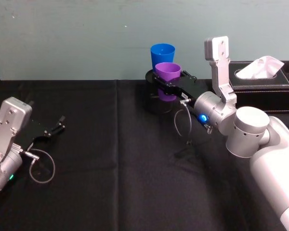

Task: Pick up one cup with a gripper and tap it against the other cup.

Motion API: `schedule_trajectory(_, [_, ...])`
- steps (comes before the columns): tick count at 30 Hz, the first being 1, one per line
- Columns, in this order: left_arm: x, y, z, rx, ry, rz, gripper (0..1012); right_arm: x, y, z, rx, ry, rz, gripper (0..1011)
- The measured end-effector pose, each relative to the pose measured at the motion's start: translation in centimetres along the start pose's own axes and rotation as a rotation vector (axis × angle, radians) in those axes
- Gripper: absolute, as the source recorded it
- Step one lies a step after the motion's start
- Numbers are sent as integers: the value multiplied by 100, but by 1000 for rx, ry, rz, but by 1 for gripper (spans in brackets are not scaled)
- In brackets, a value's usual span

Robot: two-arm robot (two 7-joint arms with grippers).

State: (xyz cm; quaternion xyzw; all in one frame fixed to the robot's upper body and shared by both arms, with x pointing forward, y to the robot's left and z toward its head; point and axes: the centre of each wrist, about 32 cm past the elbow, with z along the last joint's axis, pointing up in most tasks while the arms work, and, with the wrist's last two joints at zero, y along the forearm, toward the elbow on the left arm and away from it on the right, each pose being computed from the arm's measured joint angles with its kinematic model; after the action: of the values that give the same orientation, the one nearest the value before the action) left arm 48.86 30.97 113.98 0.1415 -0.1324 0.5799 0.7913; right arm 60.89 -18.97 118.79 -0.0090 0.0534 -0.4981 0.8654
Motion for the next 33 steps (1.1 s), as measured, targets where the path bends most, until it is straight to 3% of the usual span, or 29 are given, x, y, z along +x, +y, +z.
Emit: schedule_trajectory(33, [0, 0, 0, 0, 0, 0, 1000, 0, 0, 0, 0, 0, 0, 733])
